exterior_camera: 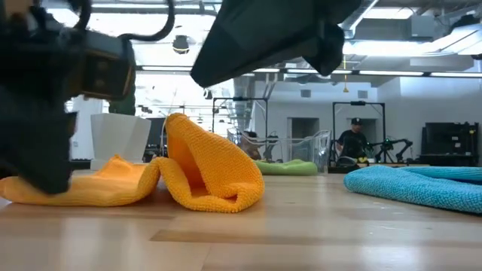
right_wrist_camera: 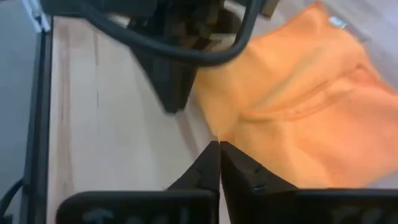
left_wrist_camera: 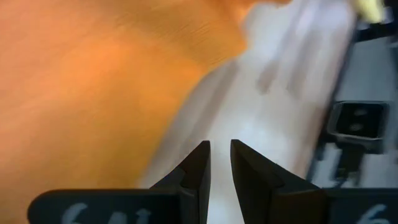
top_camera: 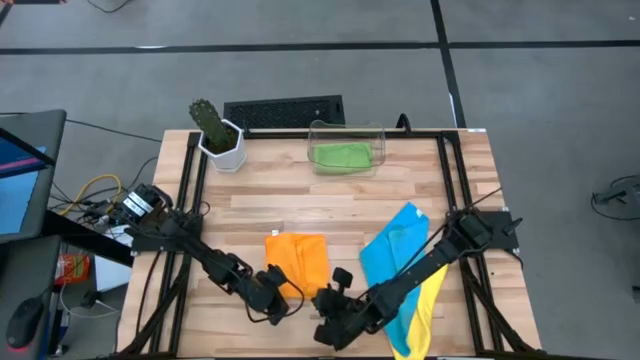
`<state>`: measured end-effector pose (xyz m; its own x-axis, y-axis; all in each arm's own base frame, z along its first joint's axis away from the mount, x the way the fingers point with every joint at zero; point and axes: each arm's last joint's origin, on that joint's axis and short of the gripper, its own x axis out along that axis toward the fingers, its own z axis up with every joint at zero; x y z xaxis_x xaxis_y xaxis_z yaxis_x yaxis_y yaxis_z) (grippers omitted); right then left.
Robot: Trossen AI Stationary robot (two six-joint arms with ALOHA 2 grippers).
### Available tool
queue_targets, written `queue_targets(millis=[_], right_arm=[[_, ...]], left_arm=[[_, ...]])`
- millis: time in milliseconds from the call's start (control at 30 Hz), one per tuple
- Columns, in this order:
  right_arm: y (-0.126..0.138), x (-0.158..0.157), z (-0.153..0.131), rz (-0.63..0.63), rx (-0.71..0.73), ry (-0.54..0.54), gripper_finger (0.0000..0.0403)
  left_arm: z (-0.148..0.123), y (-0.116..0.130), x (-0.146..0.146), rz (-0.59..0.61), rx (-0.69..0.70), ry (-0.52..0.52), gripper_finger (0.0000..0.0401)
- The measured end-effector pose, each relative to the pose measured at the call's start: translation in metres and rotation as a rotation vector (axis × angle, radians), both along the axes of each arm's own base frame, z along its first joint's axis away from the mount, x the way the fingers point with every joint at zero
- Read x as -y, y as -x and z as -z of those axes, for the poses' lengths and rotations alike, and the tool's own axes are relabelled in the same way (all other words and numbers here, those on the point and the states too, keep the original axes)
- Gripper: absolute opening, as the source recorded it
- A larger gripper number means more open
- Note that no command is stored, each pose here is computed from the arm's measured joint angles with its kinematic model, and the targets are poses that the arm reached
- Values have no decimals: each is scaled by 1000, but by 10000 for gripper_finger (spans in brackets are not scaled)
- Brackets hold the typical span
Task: Fold microfiber towels
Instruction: Fold the orange towel
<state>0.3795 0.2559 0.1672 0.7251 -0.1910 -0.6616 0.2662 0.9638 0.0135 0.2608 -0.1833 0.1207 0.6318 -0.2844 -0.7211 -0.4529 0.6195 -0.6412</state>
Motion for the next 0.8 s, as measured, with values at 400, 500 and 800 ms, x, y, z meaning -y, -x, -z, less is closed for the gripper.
queue_targets(millis=[400,500,800], right_arm=[[-6,12,5,-29,-51,42,30],[-6,13,5,-28,-53,41,33],[-3,10,5,-45,-78,35,19]], left_arm=[[-29,19,16,-98,57,-8,35],[-55,24,16,-115,95,-158,8],[-31,25,5,-80,-53,-439,0]])
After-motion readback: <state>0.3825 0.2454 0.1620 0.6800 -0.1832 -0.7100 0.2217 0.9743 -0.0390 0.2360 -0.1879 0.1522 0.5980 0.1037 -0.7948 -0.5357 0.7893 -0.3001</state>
